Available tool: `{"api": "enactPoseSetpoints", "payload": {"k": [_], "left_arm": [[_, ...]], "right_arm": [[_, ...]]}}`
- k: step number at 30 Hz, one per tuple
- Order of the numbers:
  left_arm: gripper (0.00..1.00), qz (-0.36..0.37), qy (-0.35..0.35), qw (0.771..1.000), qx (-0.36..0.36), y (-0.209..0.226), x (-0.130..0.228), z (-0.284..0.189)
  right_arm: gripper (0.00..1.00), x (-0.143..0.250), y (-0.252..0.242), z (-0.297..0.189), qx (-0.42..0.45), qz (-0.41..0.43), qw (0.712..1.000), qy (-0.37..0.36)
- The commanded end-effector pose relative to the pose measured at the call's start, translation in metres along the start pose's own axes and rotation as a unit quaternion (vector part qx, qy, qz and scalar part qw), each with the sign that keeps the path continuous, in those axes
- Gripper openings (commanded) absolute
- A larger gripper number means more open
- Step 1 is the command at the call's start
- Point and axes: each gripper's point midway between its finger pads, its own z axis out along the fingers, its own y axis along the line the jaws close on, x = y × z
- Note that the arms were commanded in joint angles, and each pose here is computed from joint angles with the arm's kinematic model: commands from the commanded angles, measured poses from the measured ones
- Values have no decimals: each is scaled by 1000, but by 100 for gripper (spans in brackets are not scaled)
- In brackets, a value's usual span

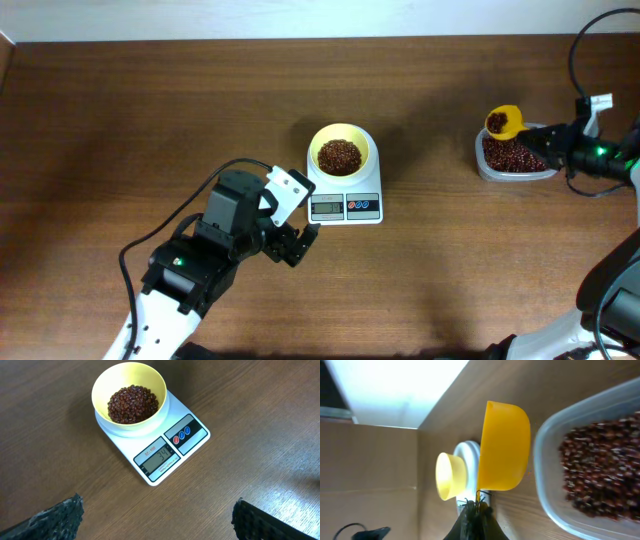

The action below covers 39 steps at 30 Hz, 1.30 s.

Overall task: Scoop item into bowl and weigh 50g on scale
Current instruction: 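Carry the scoop over the yellow bowl and tip beans in with the right gripper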

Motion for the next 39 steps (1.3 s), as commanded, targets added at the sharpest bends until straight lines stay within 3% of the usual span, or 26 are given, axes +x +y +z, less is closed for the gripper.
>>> {"api": "enactPoseSetpoints", "payload": {"k": [1, 15, 28, 39], "left_arm": [[99, 9, 3, 1000, 9, -4, 3, 2], [99, 9, 3, 1000, 9, -4, 3, 2], [99, 9, 3, 1000, 9, -4, 3, 2], [99, 9, 3, 1000, 9, -4, 3, 2]], "right_arm": [[4, 3, 12, 2, -48, 1, 999, 3], [4, 65, 75, 90, -88, -63, 985, 137], [4, 111, 129, 151, -131, -161, 958, 200], [4, 132, 114, 190, -20, -229, 951, 208]]}}
